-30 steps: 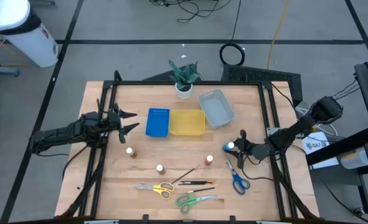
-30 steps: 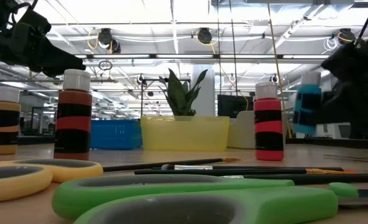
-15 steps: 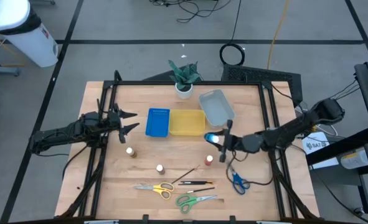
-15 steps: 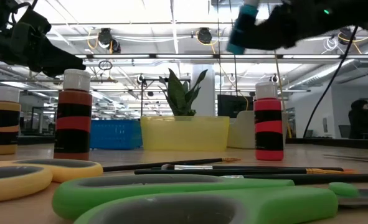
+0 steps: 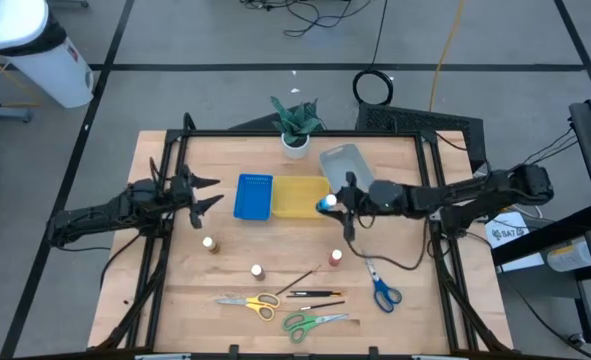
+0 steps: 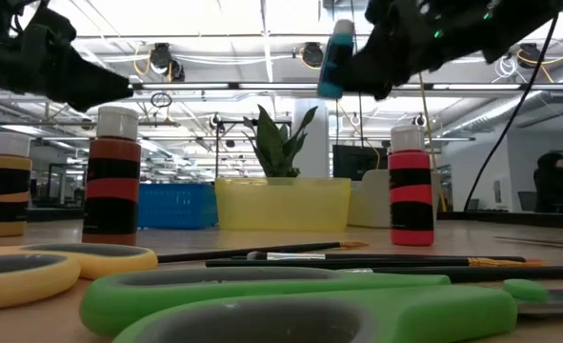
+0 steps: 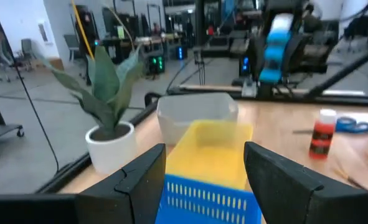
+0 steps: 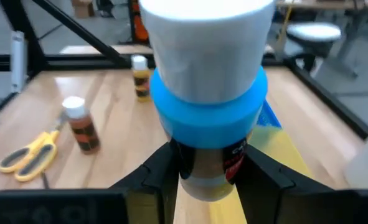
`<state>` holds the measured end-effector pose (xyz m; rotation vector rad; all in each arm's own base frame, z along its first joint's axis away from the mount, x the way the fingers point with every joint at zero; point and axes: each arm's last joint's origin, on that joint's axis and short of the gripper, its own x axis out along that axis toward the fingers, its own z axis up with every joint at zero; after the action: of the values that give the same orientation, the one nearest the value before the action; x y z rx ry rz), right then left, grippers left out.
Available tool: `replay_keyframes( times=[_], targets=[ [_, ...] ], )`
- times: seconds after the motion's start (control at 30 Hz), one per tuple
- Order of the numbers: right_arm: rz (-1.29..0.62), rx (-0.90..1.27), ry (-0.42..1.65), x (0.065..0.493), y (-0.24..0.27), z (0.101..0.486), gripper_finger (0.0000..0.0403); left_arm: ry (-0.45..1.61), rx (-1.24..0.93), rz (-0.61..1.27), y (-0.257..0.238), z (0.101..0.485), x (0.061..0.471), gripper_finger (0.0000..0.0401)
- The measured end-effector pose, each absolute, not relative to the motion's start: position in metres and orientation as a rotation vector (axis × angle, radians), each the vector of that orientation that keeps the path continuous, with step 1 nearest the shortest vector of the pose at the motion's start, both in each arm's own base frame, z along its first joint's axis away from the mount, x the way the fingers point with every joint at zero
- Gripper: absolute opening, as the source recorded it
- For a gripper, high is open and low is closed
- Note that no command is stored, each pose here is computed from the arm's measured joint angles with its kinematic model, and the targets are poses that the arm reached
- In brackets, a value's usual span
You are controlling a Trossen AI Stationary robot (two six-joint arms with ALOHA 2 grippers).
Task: Pick & Place Paint Supplies
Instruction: Put the blue paint bottle into the blue bin
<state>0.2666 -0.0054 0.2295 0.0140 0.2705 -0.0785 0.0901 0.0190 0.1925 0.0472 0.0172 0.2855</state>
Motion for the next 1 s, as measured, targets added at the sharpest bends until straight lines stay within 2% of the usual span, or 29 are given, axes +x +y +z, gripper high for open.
replay_keyframes(
  times=[0.13, 0.3, 0.4, 0.53, 0.63, 0.83, 0.9, 1.0],
  targets=[
    [-0.044, 0.064, 0.33, 0.274, -0.02, 0.214, 0.0123, -0.127, 0.054, 0.276, 0.018, 0.206, 0.089, 0.023],
    [-0.018, 0.083, 0.33, 0.283, -0.033, 0.201, 0.0123, -0.221, 0.006, 0.164, 0.016, 0.216, 0.093, 0.023],
    [-0.006, 0.105, 0.343, 0.286, -0.037, 0.194, 0.0123, -0.221, -0.108, 0.174, 0.018, 0.216, 0.103, 0.023],
    [0.002, 0.124, 0.371, 0.288, -0.038, 0.187, 0.0123, -0.243, -0.087, 0.17, 0.022, 0.219, 0.125, 0.023],
    [-0.002, 0.124, 0.378, 0.289, -0.038, 0.184, 0.0123, -0.097, -0.03, 0.172, 0.027, 0.229, 0.16, 0.023],
    [-0.048, 0.111, 0.375, 0.29, -0.037, 0.184, 0.0123, 0.38, -0.073, 0.14, 0.038, 0.268, 0.26, 0.023],
    [-0.043, 0.109, 0.378, 0.29, -0.035, 0.183, 0.0123, 0.539, -0.043, 0.129, 0.039, 0.27, 0.289, 0.023],
    [-0.032, 0.106, 0.378, 0.29, -0.032, 0.184, 0.0123, 0.609, 0.005, 0.117, 0.045, 0.279, 0.331, 0.023]
  ],
)
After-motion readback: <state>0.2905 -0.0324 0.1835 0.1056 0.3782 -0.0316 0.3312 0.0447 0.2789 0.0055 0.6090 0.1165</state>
